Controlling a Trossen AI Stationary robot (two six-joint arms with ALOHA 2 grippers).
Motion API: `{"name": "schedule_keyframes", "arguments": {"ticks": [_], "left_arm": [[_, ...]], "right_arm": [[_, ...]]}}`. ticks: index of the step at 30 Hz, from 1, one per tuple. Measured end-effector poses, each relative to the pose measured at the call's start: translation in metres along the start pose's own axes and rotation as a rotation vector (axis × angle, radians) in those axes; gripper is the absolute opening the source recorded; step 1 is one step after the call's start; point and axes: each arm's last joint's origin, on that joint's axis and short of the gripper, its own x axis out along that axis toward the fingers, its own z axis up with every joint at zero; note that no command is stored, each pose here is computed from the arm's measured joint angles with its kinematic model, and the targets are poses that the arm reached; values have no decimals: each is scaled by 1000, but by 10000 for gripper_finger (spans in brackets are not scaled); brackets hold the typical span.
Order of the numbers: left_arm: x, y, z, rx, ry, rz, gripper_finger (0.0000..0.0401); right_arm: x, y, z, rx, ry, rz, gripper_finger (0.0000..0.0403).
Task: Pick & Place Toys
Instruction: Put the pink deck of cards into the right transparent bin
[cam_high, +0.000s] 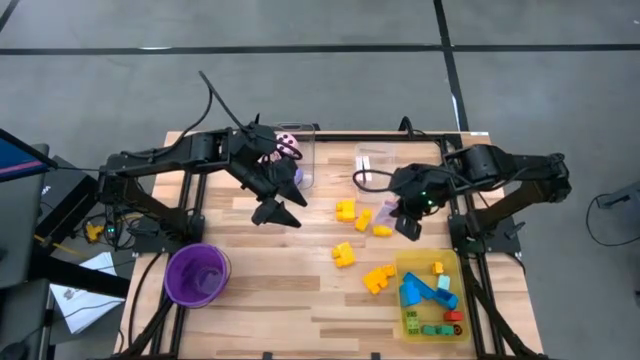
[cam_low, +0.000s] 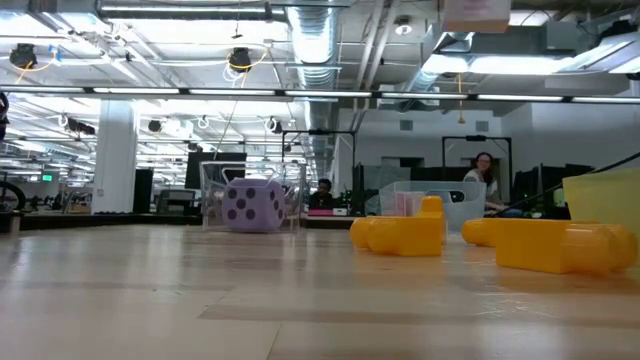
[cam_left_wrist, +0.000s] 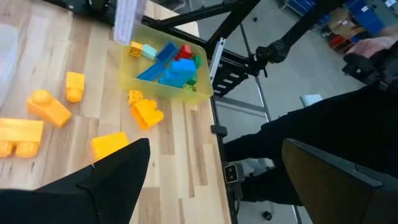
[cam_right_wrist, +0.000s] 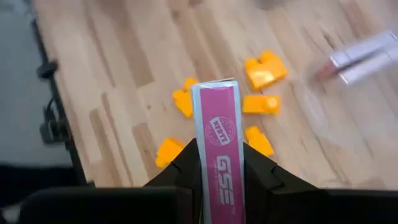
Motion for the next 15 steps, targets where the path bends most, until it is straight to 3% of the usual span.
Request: {"name": "schedule_keyframes", "arguments": {"ticks": [8,15], "left_arm": [[0,2,-2,-44,0,86,362],[1,3,-5,-74,12,149,345]], "right_arm": [[-1,-11,-8,281,9,-160,58],[20,-10,-21,369,-11,-168,58]]}}
